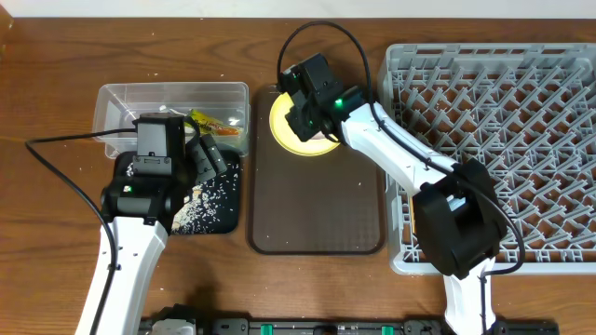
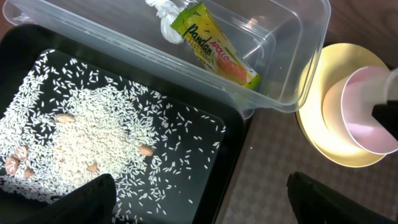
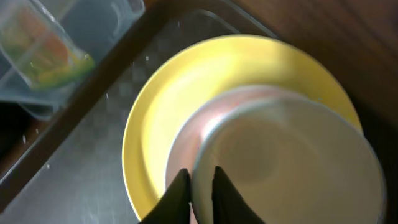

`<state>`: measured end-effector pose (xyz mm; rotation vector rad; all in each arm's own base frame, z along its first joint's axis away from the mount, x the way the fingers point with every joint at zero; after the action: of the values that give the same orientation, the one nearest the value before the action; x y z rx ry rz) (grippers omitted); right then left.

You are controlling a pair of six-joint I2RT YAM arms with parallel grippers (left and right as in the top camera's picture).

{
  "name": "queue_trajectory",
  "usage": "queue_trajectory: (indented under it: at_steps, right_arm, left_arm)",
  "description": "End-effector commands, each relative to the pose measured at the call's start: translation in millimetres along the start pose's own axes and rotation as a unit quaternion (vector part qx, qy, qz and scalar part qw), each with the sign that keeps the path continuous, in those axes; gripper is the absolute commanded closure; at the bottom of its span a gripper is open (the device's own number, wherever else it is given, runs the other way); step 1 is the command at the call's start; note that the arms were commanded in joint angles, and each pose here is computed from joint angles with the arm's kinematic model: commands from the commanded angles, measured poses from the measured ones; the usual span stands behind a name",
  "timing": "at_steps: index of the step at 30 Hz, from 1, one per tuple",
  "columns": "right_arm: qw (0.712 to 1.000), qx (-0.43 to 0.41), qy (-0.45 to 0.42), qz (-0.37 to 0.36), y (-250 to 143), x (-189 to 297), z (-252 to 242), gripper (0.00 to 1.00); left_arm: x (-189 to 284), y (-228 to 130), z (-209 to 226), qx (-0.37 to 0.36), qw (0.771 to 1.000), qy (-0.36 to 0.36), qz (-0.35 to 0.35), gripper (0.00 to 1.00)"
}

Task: Sort waste into correct bins and load items into the dishwasher rack
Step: 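Move the right gripper left and grasp the pink cup on the yellow plate, then lift the pink cup and carry it right to the rack's top edge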

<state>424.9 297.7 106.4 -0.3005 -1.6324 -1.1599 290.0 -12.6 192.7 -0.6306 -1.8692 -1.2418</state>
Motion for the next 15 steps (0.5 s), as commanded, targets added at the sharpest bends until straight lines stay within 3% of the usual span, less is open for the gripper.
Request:
queue_trajectory:
  at_steps: [1, 4, 15]
  right_arm:
    - [1.0, 0.006, 0.0, 0.01, -2, -1, 6, 0.94]
    - [1.0, 0.005, -0.009, 0.019, -6, -1, 3, 0.99]
    - [1.0, 0.006, -0.023, -0.01, 10, 18, 0, 0.99]
  left_arm:
    - [-3, -2, 3, -0.005, 1.0, 0.005, 0.004, 0.09]
    - [-3, -2, 3, -0.005, 1.0, 0.005, 0.005, 0.1]
    - [-3, -2, 3, -0.005, 1.0, 0.005, 0.004, 0.1]
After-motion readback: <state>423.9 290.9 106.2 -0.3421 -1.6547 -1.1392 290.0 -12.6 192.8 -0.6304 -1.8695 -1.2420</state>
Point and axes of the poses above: each gripper's point midway between its finger pads, its own x axis back along the fingers, its own z axis along the line the jaws close on, y = z × x, the point moved 3 cm from there along x, back along the fingers, and after that the axes turned 2 degrees about -x, right-handed, at the moved point
